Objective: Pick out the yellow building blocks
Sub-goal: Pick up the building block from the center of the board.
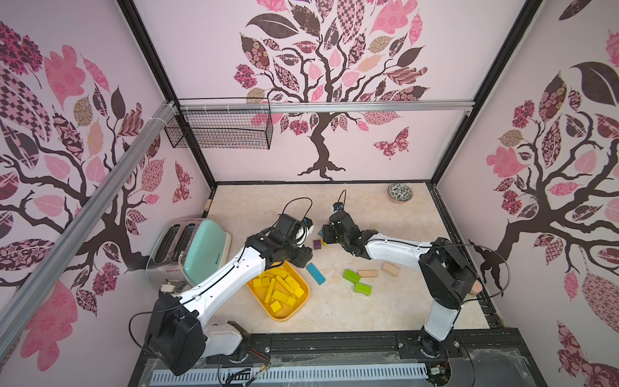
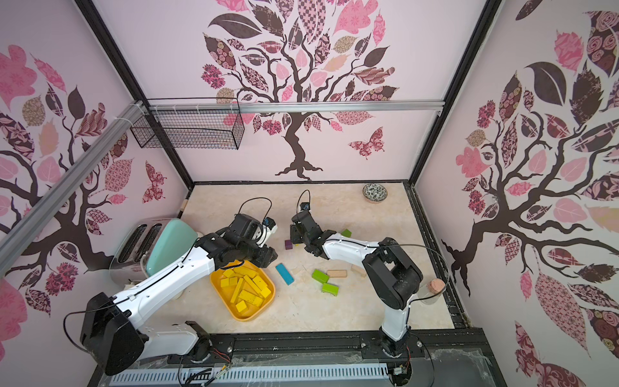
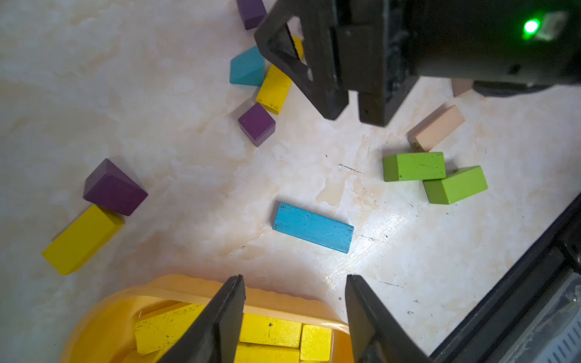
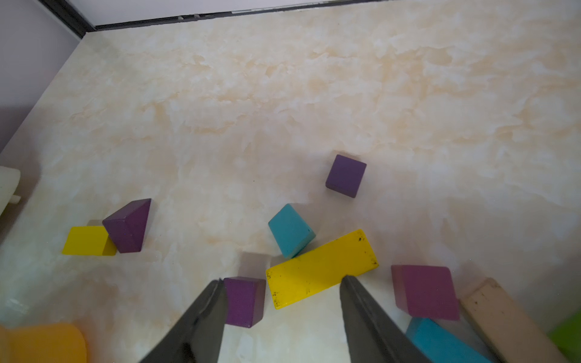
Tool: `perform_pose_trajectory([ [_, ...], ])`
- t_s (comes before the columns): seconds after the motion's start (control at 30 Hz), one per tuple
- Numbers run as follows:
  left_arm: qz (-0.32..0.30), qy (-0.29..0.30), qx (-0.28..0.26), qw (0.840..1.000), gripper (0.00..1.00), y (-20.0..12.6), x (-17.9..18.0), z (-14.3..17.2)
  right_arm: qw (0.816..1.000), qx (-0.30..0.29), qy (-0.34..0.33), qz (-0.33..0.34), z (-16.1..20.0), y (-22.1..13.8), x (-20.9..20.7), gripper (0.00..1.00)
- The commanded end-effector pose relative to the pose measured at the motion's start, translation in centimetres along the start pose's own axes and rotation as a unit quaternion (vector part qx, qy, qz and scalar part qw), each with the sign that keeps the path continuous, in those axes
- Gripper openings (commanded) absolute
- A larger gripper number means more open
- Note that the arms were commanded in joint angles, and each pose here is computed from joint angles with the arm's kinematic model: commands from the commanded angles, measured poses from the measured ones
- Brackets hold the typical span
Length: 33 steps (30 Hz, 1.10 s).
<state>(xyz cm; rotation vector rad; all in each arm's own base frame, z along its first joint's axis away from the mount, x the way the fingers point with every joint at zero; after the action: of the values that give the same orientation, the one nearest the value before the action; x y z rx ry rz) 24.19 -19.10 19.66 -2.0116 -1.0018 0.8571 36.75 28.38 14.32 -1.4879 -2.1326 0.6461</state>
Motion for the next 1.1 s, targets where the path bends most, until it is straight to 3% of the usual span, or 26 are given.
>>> perform_pose_trajectory([
  [0.0,0.058,0.044,-0.034,0.997,0.59,-1.4,-1.3,0.3,0.999,0.011,0.046,0.025,-0.3,0.6,-0.7,0.58],
  [0.2,0.032,0.067,-0.102,0.992,0.61,-3.1,-0.7,0.5,0.996,0.051,0.066,0.041,0.4,2.6,-0.6,0.5],
  [0.73,0.028,0.059,-0.125,0.99,0.63,-4.6,-0.7,0.3,0.991,0.082,0.083,0.062,3.1,4.9,-1.0,0.41],
  [0.9,0.024,0.057,-0.127,0.99,0.63,-4.7,-0.6,0.3,0.991,0.085,0.079,0.066,3.3,5.8,-1.1,0.44],
  [1.07,0.019,0.055,-0.126,0.99,0.64,-4.6,-0.5,0.4,0.99,0.091,0.066,0.086,3.2,6.8,-1.2,0.59],
])
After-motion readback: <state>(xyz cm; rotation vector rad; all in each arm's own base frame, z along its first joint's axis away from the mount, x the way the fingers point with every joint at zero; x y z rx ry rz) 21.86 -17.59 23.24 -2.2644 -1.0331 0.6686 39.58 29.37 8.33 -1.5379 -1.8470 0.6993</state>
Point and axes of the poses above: each gripper's point midway between its finger pads, its own y axis out along the fingers, its own x axis along the line the jaws close on, z = x × y, the point moved 5 cm from there along -y, back along the fingers, and after that the axes turned 11 degrees about -y, right-handed, at the moved point
